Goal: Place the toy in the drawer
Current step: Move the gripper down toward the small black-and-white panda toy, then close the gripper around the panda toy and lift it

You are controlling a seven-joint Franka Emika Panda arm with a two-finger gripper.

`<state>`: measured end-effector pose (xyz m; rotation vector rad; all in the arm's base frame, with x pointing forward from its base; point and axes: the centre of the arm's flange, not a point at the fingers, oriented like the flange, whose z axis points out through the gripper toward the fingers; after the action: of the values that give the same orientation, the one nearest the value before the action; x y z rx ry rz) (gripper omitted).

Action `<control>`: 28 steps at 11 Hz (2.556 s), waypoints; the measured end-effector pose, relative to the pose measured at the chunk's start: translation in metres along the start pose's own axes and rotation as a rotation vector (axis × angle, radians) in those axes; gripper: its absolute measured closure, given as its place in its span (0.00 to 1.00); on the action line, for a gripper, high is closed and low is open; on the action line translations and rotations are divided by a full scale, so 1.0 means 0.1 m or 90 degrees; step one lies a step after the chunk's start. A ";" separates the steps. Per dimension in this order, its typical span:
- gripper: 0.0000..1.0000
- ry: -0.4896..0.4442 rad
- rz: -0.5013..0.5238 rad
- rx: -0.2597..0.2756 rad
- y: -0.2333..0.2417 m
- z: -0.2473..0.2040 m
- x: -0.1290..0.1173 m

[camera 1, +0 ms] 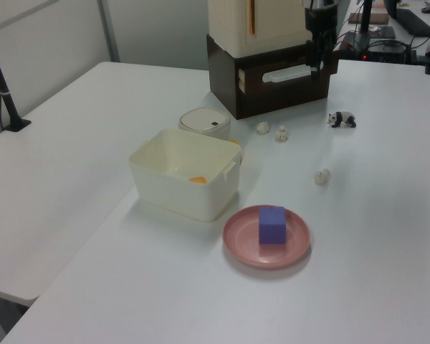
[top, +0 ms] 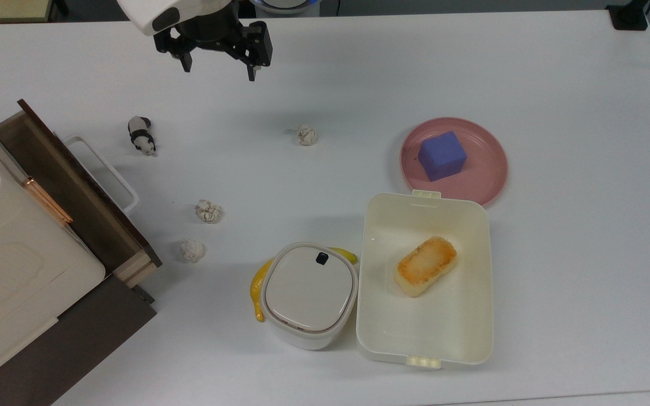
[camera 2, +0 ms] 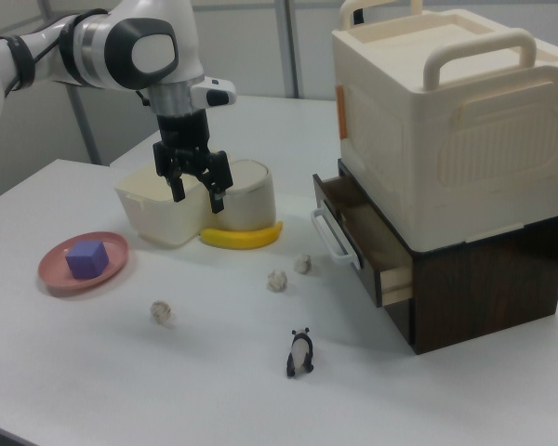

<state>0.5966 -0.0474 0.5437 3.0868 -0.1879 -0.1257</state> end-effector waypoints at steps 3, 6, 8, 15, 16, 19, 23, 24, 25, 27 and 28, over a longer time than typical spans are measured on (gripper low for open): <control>0.00 -0.005 0.024 -0.001 -0.05 0.05 0.02; 0.00 0.001 0.028 -0.001 -0.05 0.01 0.04; 0.00 -0.004 0.029 -0.002 -0.05 0.06 0.07; 0.00 -0.007 0.019 -0.003 0.01 0.09 0.09; 0.00 0.001 0.018 -0.003 0.01 0.08 0.10; 0.00 0.064 0.000 -0.027 0.18 0.10 0.24; 0.00 0.046 -0.095 -0.052 0.58 0.66 0.41; 0.00 0.029 -0.109 -0.053 0.63 0.86 0.41; 0.00 0.014 -0.116 -0.053 0.63 1.07 0.41; 0.00 -0.005 -0.128 -0.055 0.65 1.46 0.43; 0.00 -0.014 -0.145 -0.057 0.72 1.61 0.43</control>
<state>0.6173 -0.1303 0.3837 3.0080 0.1658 -0.1700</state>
